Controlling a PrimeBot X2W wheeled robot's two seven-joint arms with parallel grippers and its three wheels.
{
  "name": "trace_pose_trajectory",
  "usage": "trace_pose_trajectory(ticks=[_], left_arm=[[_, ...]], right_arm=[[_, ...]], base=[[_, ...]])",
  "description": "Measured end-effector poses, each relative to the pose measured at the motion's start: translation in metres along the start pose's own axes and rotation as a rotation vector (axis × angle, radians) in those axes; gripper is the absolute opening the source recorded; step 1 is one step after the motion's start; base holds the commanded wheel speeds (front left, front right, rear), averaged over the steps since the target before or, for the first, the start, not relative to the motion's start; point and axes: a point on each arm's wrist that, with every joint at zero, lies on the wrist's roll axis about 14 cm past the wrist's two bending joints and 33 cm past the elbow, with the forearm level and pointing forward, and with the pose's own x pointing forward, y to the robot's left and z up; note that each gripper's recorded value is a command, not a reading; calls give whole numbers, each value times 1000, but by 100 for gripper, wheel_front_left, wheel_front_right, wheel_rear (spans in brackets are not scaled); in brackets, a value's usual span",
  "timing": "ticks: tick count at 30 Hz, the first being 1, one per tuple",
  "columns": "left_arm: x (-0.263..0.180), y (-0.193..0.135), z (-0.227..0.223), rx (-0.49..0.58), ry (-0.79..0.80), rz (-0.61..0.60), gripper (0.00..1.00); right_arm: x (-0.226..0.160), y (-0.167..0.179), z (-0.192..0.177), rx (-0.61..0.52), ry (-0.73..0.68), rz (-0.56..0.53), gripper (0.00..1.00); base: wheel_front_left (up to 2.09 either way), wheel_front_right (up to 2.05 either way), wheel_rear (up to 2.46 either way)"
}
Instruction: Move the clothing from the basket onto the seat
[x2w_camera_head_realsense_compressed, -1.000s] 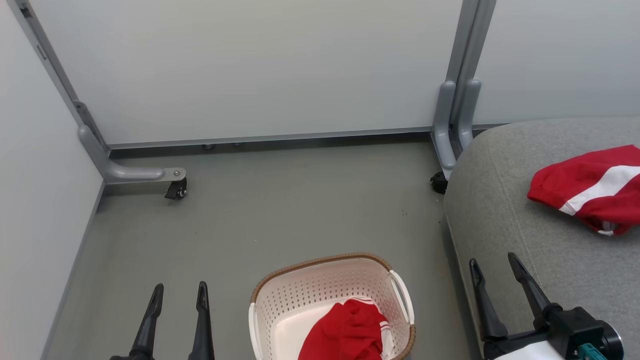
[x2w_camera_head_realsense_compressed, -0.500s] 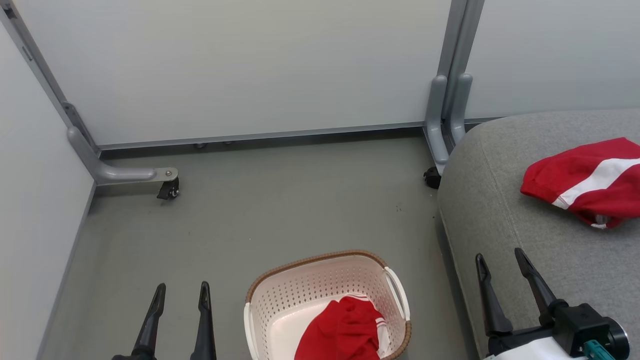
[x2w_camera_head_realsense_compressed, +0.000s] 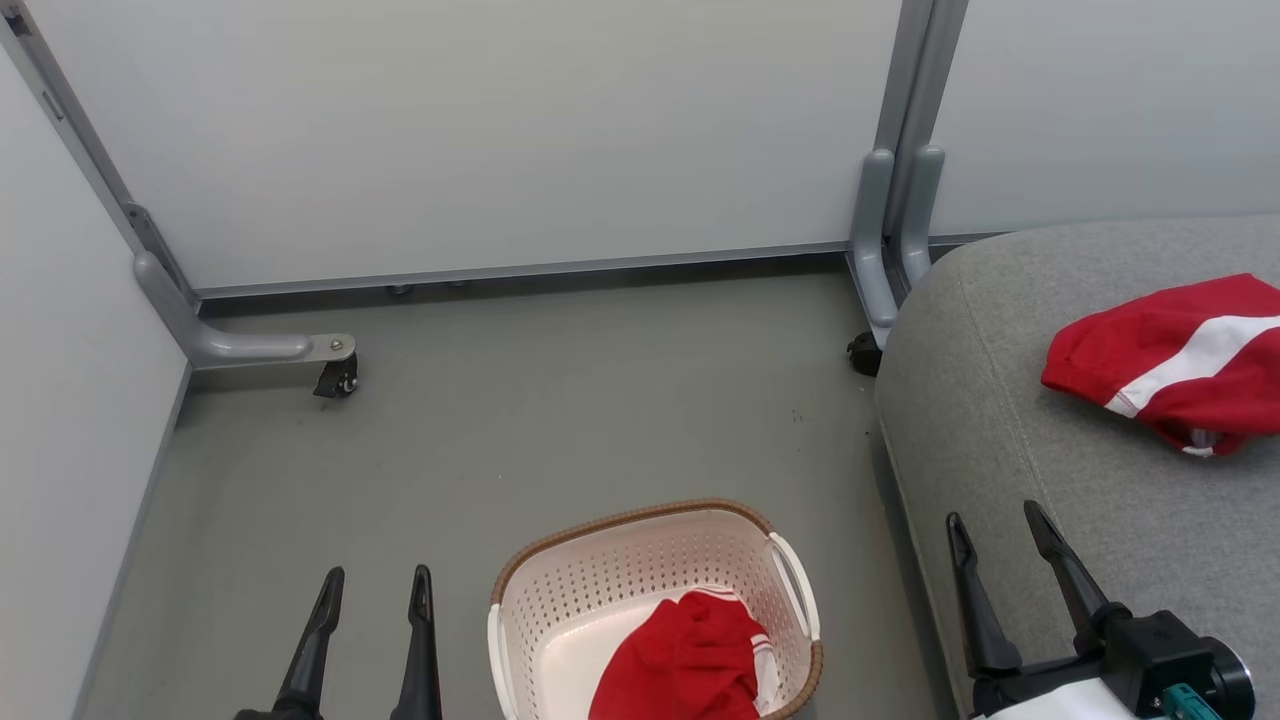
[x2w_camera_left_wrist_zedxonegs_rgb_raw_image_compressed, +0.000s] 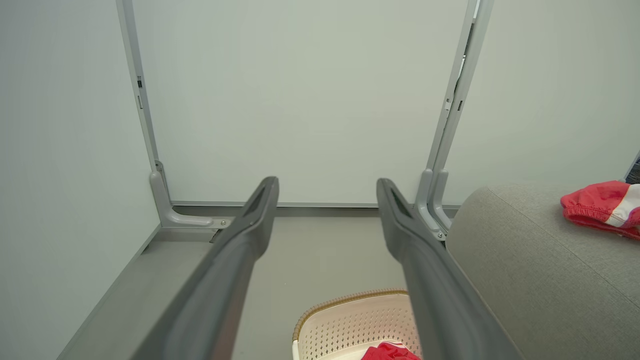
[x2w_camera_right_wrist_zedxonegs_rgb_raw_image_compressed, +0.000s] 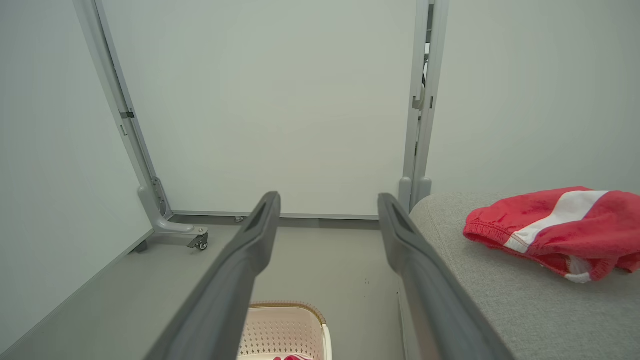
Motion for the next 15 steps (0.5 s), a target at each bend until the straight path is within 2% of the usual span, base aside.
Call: trace_pose_trajectory(ticks=[15], left_arm=[[1, 2, -6, 8, 21, -2, 100]], right_arm=[[2, -3, -6, 5, 18, -7, 100]], base=[[0, 0, 0]])
